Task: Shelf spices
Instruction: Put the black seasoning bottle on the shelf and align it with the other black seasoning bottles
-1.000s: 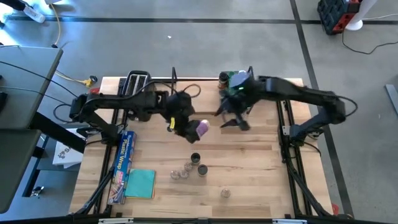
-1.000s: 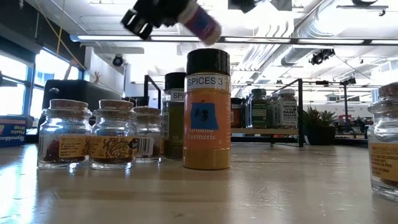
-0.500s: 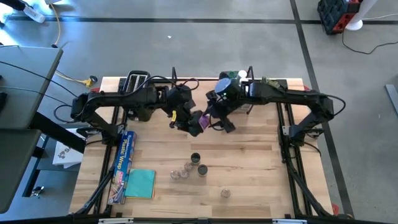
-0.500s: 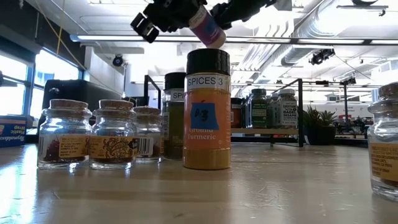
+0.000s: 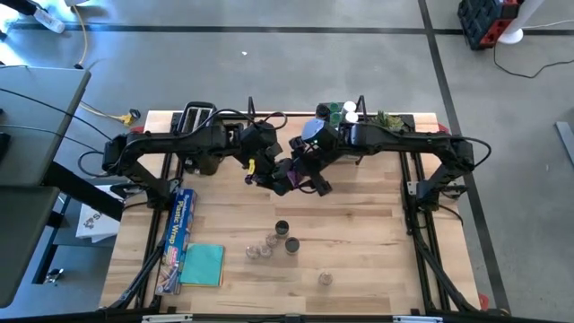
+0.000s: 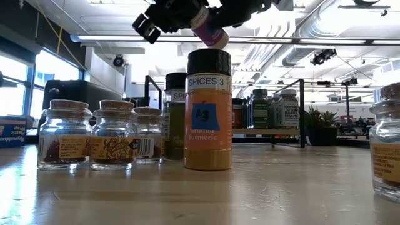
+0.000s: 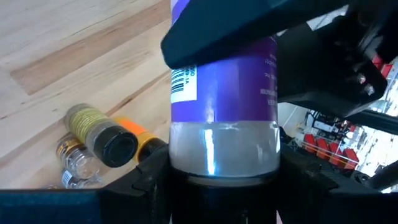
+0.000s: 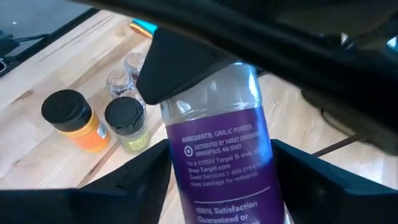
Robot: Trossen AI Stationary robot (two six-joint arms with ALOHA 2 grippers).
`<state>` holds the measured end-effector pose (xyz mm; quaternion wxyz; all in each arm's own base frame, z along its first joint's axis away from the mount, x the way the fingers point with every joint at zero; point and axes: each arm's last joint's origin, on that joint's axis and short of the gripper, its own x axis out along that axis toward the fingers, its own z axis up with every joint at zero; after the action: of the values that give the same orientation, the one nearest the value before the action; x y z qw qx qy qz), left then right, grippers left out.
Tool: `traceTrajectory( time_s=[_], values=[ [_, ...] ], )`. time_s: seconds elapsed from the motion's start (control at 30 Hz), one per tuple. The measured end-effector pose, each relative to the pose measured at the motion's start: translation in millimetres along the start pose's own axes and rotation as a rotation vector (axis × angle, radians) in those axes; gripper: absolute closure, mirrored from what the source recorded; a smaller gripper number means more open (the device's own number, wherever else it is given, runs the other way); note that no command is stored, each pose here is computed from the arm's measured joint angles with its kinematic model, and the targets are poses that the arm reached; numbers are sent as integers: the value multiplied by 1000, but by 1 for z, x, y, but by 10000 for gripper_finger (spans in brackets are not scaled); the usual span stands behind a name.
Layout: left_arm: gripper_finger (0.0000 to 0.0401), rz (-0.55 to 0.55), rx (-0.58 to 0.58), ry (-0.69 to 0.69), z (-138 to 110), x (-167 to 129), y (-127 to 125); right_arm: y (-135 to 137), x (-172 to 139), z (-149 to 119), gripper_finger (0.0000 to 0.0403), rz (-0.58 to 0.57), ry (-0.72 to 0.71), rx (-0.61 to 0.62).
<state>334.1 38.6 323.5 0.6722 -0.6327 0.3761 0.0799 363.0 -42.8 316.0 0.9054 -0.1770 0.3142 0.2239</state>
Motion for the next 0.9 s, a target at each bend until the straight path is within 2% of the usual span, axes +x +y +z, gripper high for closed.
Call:
traceTrajectory(
  time_s=[0.07, 0.17, 0.23, 0.37, 0.47, 0.57, 0.7, 0.83, 0.9],
  values=[
    [203, 0, 7, 0, 0, 0, 0, 1, 2, 0, 169, 4, 3, 9],
    [202, 0, 32, -1, 0, 0, 0, 2, 2, 0, 228, 10, 11, 58],
    [178, 0, 60, -2, 0, -1, 0, 2, 2, -1, 266, 14, 19, 100],
    [97, -4, 158, 19, -5, -11, 0, 6, -3, -6, 273, 50, 64, 232],
    [64, 20, 213, -21, -14, -33, 0, 4, -19, -10, 273, 41, 75, 300],
    [56, 57, 316, -143, -26, -57, -1, 1, -40, -17, 273, -9, 53, 329],
    [56, 61, 544, -418, -46, -85, -15, 0, -68, -30, 274, -46, -62, 391],
    [56, 42, 746, -704, -53, -93, -35, 1, -83, -34, 274, -69, -189, 398],
    [56, 6, 834, -778, -50, -90, -44, 2, -84, -31, 274, -61, -256, 382]
  ],
)
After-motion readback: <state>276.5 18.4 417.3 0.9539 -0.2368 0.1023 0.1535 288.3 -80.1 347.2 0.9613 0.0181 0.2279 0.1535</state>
